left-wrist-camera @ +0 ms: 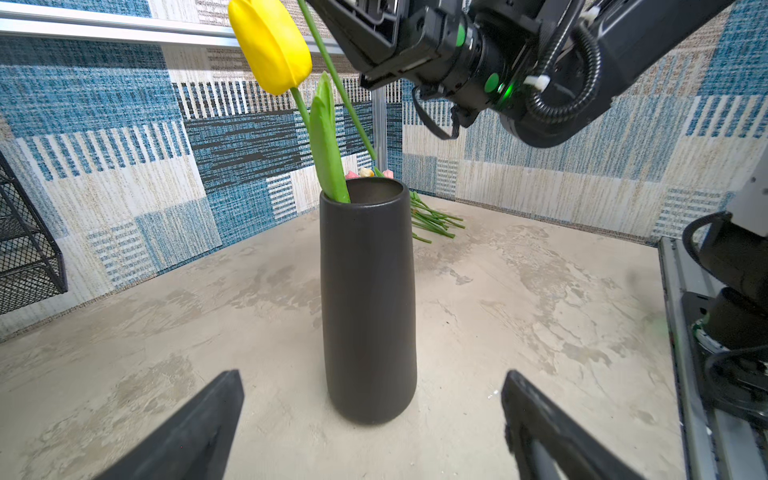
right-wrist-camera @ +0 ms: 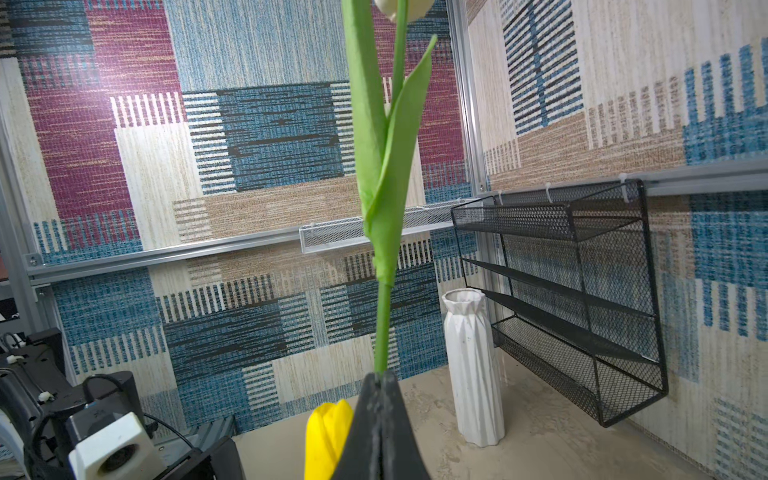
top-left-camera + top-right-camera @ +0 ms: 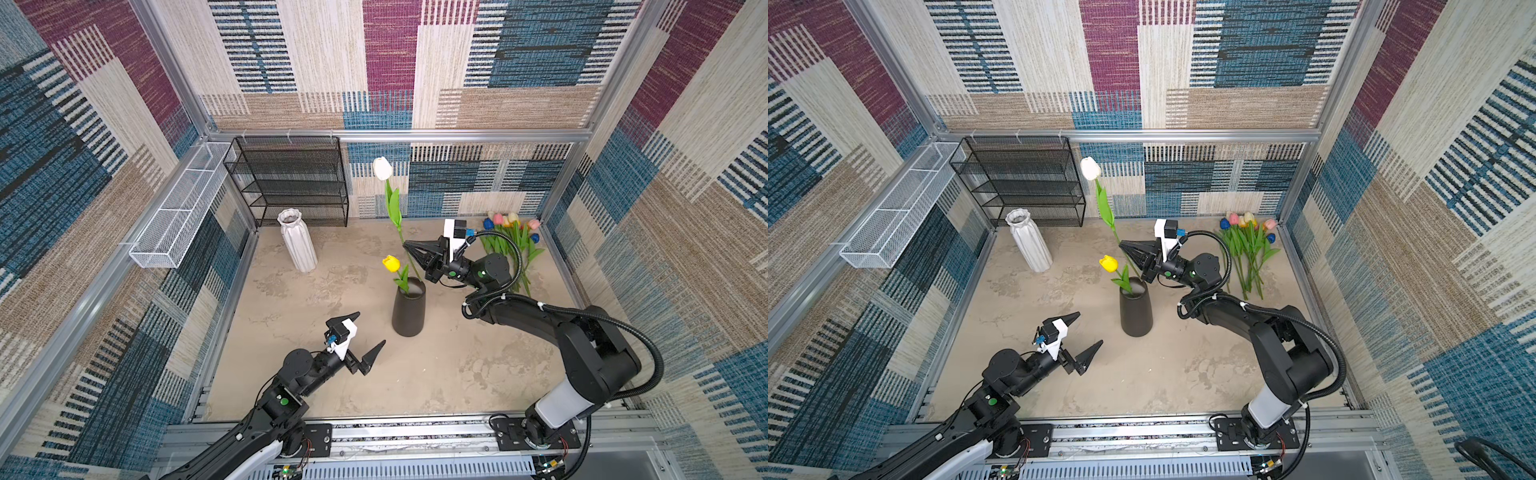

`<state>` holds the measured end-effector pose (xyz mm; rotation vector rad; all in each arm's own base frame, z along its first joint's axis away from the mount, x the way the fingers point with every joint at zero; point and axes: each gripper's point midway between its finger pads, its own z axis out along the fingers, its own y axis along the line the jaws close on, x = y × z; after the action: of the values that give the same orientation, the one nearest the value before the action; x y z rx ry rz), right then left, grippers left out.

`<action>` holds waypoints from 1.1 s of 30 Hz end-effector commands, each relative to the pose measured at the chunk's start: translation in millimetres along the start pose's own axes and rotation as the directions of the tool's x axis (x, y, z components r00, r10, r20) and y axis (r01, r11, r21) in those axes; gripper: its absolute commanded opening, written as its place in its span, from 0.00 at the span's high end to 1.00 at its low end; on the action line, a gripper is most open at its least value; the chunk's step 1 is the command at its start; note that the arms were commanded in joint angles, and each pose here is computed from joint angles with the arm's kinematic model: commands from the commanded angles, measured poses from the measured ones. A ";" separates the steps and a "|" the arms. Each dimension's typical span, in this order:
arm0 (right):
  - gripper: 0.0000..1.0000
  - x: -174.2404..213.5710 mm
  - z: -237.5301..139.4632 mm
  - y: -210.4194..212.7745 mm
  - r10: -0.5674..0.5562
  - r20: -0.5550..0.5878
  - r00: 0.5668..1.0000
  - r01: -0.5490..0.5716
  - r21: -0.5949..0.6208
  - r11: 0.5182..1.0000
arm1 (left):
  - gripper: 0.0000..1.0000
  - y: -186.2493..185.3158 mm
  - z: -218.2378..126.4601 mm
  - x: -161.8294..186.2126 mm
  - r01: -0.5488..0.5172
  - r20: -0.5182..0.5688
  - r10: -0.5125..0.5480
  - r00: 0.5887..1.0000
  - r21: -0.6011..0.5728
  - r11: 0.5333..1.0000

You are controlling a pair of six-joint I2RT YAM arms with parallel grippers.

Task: Arrange the flowers into the vase
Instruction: 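Carry the white tulip with the right gripper and lower it into the dark grey vase, then open the right gripper and move it back toward the tulip pile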

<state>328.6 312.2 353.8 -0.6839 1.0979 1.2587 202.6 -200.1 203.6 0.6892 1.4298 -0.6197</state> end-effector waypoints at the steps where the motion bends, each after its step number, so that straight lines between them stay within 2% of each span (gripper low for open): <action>1: 1.00 -9.1 0.9 7.7 -0.035 0.066 0.997 0.038 -0.039 0.999 | 0.00 0.9 0.3 -7.2 -0.010 0.017 0.010 1.000 -0.003 1.000; 14: 1.00 32.6 -13.7 3.0 -0.084 -0.023 0.996 0.083 -0.013 0.996 | 0.00 4.0 3.8 0.3 -0.038 -0.012 0.038 0.999 -0.018 0.999; 24: 0.78 36.5 -27.7 7.1 -0.140 -0.040 0.989 0.141 0.031 0.990 | 0.00 6.4 13.0 -1.4 -0.052 -0.016 0.052 0.999 -0.023 0.998; 29: 0.77 31.8 -40.7 13.9 -0.162 -0.032 0.986 0.163 0.069 0.984 | 0.00 4.8 18.1 -6.0 -0.072 -0.018 0.072 0.997 -0.007 0.997; 33: 0.71 14.3 -49.8 21.8 -0.188 -0.014 0.982 0.189 0.114 0.975 | 0.00 3.0 19.5 -12.0 -0.063 -0.006 0.063 0.998 0.005 0.998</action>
<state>295.5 286.5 315.1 -0.7189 1.0906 1.0725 219.4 -209.5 199.3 0.7265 1.4750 -0.5626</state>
